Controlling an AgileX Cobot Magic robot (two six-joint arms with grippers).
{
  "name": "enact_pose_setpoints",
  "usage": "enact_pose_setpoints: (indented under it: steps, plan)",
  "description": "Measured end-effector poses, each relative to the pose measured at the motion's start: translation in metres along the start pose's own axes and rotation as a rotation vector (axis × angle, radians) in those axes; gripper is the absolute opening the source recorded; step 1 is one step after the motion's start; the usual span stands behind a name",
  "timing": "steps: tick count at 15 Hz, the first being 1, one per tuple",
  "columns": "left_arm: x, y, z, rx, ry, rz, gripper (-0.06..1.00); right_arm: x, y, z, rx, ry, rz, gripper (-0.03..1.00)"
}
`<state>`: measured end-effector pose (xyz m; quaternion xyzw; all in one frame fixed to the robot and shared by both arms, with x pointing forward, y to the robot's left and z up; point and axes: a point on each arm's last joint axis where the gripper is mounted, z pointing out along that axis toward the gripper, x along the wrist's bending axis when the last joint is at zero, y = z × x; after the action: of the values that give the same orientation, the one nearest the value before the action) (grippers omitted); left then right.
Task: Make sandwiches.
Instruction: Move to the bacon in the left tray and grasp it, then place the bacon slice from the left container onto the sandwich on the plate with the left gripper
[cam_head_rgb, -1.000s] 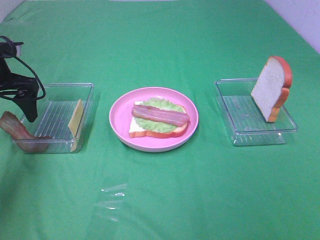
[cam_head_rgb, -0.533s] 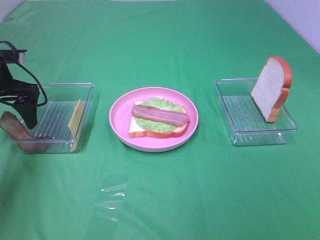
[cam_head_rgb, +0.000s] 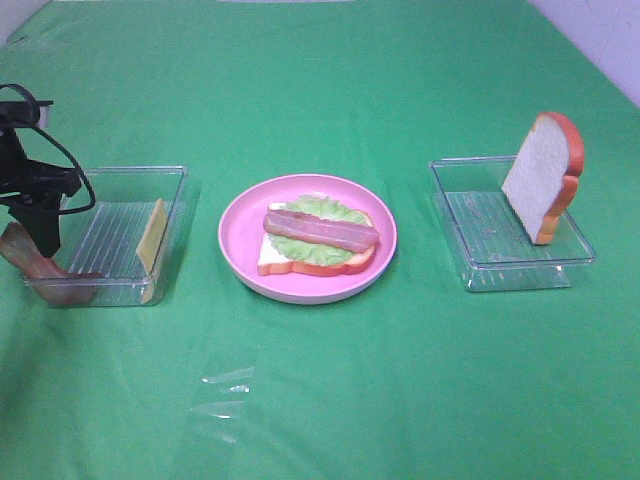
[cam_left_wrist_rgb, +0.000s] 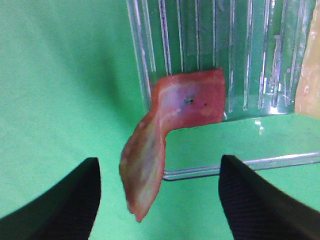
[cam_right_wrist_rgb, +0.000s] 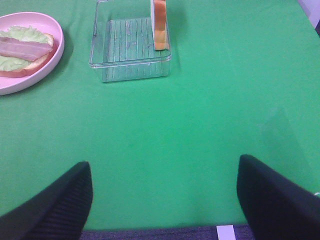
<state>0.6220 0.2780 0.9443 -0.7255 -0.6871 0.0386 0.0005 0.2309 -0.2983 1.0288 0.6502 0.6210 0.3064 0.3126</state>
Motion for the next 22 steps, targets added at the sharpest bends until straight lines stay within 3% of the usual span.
enact_pose_setpoints:
  steps: [5, 8, 9, 10, 13, 16, 20, 22]
  plan:
    - [0.0, 0.001, 0.0, -0.006, 0.0, -0.017, 0.53, 0.0, 0.0, 0.0, 0.0, 0.0, 0.0, 0.77]
    - [0.0, 0.001, 0.0, -0.007, 0.0, -0.017, 0.27, 0.0, 0.0, 0.0, 0.0, 0.0, 0.0, 0.77]
    - [0.0, 0.001, 0.0, -0.014, 0.0, -0.017, 0.04, 0.0, 0.0, 0.0, 0.0, 0.0, 0.0, 0.77]
    - [0.0, 0.001, 0.0, -0.015, 0.0, -0.017, 0.0, 0.0, 0.0, 0.0, 0.0, 0.0, 0.0, 0.77]
    - [-0.001, 0.001, 0.0, -0.014, -0.009, -0.013, 0.0, 0.0, 0.0, 0.0, 0.0, 0.0, 0.0, 0.77]
    - [-0.01, 0.0, -0.013, -0.053, -0.1, 0.001, 0.0, 0.0, 0.0, 0.0, 0.0, 0.0, 0.0, 0.77]
    - [-0.021, 0.007, -0.081, -0.254, -0.15, 0.032, 0.0, 0.0, 0.0, 0.0, 0.0, 0.0, 0.0, 0.77]
    - [-0.037, 0.015, -0.11, -0.351, -0.176, 0.07, 0.0, 0.0, 0.0, 0.0, 0.0, 0.0, 0.0, 0.77]
